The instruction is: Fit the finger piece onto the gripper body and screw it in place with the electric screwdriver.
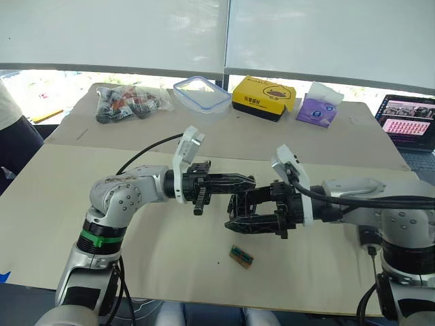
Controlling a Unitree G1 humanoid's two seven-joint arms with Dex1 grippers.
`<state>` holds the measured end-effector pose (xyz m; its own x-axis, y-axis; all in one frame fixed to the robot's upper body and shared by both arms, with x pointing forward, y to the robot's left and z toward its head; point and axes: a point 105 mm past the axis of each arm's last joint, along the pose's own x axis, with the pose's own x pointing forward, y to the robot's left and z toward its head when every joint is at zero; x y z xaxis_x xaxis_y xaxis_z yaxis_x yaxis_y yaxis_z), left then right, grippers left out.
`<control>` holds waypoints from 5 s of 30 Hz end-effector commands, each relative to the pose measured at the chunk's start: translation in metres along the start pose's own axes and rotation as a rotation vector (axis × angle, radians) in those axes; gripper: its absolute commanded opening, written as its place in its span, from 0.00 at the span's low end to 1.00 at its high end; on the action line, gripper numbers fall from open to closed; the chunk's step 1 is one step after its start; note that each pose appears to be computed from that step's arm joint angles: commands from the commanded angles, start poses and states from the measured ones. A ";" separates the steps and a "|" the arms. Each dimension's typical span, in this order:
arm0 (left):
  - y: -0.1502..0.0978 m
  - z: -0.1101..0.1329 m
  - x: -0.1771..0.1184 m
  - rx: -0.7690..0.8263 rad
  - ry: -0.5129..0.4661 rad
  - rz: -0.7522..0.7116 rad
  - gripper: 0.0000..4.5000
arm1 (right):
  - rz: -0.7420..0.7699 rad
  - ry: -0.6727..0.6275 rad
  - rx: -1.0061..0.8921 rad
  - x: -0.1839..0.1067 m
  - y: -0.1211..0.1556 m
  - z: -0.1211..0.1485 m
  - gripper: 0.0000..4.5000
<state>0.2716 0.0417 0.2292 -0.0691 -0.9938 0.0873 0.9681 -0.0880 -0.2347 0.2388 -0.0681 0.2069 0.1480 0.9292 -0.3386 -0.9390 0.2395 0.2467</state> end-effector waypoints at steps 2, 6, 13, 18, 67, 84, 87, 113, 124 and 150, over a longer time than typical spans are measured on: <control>-0.007 0.004 0.002 0.077 0.003 -0.033 0.00 | 0.002 0.005 -0.004 -0.001 0.003 0.001 0.88; -0.009 0.001 0.001 0.074 0.009 -0.040 0.00 | 0.005 0.007 0.004 -0.001 0.004 -0.001 0.58; -0.016 -0.007 0.003 0.067 0.033 -0.066 0.00 | 0.002 0.011 0.008 -0.002 0.004 -0.005 0.08; -0.022 -0.003 0.003 0.035 -0.007 -0.086 0.17 | 0.006 -0.016 -0.040 -0.002 0.007 -0.007 0.09; 0.102 -0.125 0.005 0.431 0.386 0.099 0.51 | -0.152 -0.353 -0.378 -0.027 -0.009 -0.035 0.09; 0.099 -0.133 0.006 0.446 0.418 0.118 0.50 | -0.208 -0.230 -0.461 0.000 -0.050 -0.033 0.09; 0.099 -0.133 0.004 0.444 0.420 0.123 0.50 | -0.214 -0.212 -0.453 0.001 -0.052 -0.036 0.09; 0.097 -0.137 0.001 0.434 0.434 0.117 0.50 | -0.197 -0.066 -0.346 0.008 -0.057 -0.057 0.09; 0.096 -0.140 -0.001 0.425 0.444 0.110 0.50 | -0.180 0.022 -0.310 0.014 -0.062 -0.072 0.09; 0.094 -0.147 0.000 0.405 0.449 0.109 0.50 | -0.203 0.028 -0.332 0.012 -0.058 -0.060 0.09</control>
<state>0.3356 0.0251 0.0740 0.0686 -0.9440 -0.3227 0.9807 0.0044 0.1954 0.2791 -0.0862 0.1491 0.3449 0.8753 -0.3390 -0.9375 0.3033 -0.1706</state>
